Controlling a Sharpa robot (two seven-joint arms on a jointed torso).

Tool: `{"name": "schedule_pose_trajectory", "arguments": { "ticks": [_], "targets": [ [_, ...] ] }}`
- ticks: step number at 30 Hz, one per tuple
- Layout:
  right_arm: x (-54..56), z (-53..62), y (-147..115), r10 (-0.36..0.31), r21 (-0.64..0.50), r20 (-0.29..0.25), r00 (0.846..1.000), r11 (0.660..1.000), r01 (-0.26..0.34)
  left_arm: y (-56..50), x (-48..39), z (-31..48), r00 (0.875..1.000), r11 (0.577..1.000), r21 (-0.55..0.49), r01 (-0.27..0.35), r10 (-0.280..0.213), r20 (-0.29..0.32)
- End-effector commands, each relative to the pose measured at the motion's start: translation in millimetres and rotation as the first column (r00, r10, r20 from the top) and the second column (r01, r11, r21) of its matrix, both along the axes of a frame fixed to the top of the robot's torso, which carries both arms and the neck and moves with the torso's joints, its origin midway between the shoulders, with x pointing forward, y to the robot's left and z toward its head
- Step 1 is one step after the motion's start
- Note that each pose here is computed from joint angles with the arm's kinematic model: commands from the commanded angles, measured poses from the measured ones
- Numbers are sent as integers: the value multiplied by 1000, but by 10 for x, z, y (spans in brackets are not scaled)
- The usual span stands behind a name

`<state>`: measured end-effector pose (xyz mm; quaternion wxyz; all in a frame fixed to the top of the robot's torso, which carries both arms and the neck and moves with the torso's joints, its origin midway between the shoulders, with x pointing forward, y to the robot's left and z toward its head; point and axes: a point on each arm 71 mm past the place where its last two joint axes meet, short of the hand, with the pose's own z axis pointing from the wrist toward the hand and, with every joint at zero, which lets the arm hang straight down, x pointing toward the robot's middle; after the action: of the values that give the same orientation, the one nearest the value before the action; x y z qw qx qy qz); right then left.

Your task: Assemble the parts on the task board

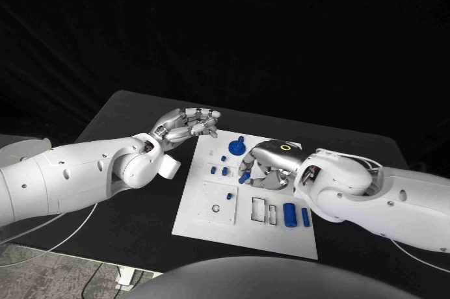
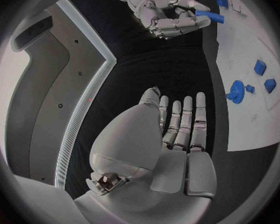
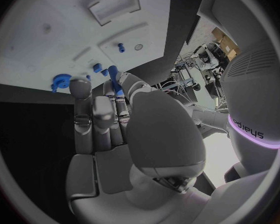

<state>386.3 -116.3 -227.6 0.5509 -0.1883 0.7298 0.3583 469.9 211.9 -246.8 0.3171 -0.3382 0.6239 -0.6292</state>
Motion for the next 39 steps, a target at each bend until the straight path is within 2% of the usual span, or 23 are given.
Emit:
{"name": "schedule_pose_trajectory", "arguments": {
  "ticks": [1, 13, 19, 28, 39],
  "targets": [
    [-52, -84, 153, 44, -14, -24, 999, 999, -44, -36, -12, -3, 1000, 1000, -17, 24, -24, -2],
    [-182, -389, 765, 156, -30, -50, 987, 987, -158, -54, -8, -11, 1000, 999, -19, 28, -28, -6],
    [-212, -490, 849, 170, -53, -61, 984, 983, -173, -59, -9, -10, 1000, 999, -20, 28, -28, -6],
    [-208, -541, 817, 168, -92, -50, 985, 981, -172, -59, -7, -10, 1000, 999, -20, 27, -27, -6],
    [-227, -538, 774, 171, -110, -28, 985, 979, -173, -63, -4, -12, 1000, 999, -20, 28, -28, -7]
  ]
}}
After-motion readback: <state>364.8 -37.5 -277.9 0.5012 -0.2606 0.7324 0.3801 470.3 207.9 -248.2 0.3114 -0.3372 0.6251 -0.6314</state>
